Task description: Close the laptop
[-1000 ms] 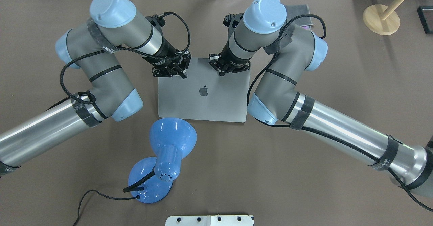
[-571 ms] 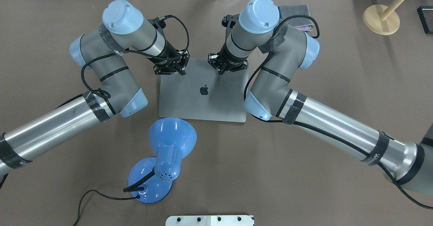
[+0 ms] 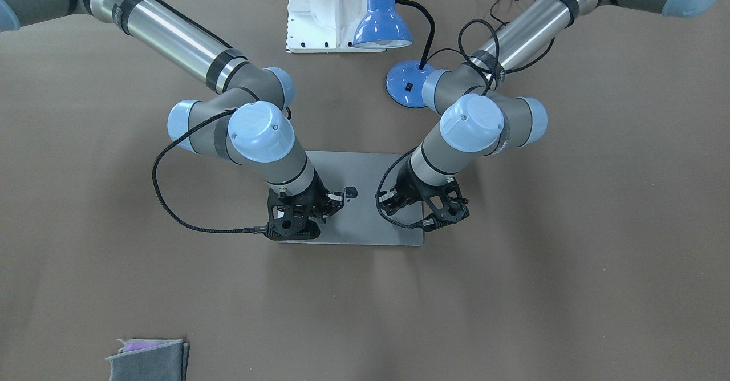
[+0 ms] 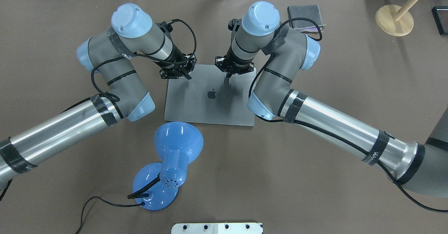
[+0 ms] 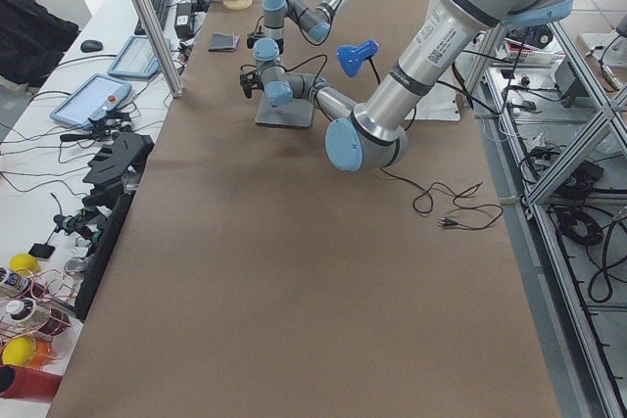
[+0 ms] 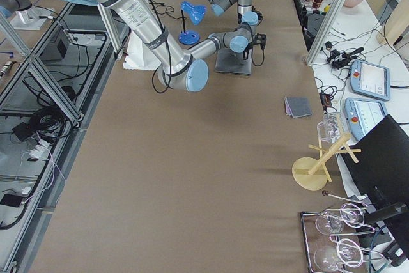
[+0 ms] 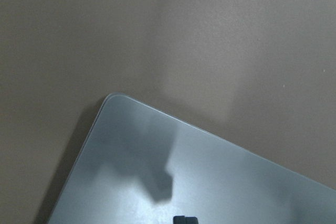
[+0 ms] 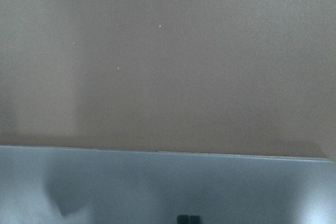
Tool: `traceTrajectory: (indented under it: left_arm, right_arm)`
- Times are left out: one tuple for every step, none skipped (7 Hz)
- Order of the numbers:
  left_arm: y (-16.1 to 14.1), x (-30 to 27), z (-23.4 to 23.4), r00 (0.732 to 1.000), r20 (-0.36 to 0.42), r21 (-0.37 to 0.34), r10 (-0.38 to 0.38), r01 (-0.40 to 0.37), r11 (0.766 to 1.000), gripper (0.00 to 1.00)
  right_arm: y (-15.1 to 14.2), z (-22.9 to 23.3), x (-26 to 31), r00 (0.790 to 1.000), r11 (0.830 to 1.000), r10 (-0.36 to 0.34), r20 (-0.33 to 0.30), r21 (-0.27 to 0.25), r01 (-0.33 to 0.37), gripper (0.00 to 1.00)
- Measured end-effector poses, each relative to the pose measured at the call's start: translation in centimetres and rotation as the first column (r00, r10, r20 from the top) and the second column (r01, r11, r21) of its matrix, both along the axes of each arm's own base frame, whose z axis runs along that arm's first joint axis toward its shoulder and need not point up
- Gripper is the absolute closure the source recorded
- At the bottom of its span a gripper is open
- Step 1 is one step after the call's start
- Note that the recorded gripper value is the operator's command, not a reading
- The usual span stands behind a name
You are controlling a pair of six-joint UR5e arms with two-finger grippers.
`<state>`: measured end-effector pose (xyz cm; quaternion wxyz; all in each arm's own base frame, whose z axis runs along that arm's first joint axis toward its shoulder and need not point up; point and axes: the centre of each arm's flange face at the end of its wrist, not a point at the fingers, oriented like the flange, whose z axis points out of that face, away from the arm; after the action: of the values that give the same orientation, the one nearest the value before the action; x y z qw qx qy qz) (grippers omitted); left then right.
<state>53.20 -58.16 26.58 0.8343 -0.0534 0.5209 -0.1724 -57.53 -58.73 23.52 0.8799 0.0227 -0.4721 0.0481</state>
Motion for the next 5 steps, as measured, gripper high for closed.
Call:
traceTrajectory:
  left_arm:
    - [0.0, 0.5, 0.2, 1.0, 0.005, 0.005, -0.005, 0.005, 1.0, 1.0]
    - [0.0, 0.8, 0.4, 1.0, 0.009, 0.006, -0.008, 0.008, 1.0, 1.0]
    - [0.0, 1.2, 0.7, 1.0, 0.014, 0.004, -0.007, 0.007, 1.0, 1.0]
    - [0.3, 1.7, 1.0, 1.0, 0.02, 0.005, -0.006, 0.006, 1.0, 1.0]
    - [0.6, 2.2, 1.4, 1.0, 0.024, 0.01, -0.008, 0.008, 1.0, 1.0]
  right_arm:
    - [-0.1, 0.1, -0.1, 1.0, 1.0, 0.0, 0.003, 0.001, 0.0, 1.0]
    - [-0.3, -0.4, -0.1, 1.0, 1.0, -0.002, 0.012, 0.002, 0.002, 1.0]
    - [-0.6, -1.2, 0.3, 1.0, 1.0, -0.006, 0.027, -0.001, 0.006, 1.0]
    - [-1.0, -1.7, 0.7, 0.999, 1.0, -0.008, 0.039, -0.005, 0.008, 1.0]
    - [-1.3, -1.9, 1.2, 0.999, 1.0, -0.01, 0.046, -0.009, 0.01, 1.0]
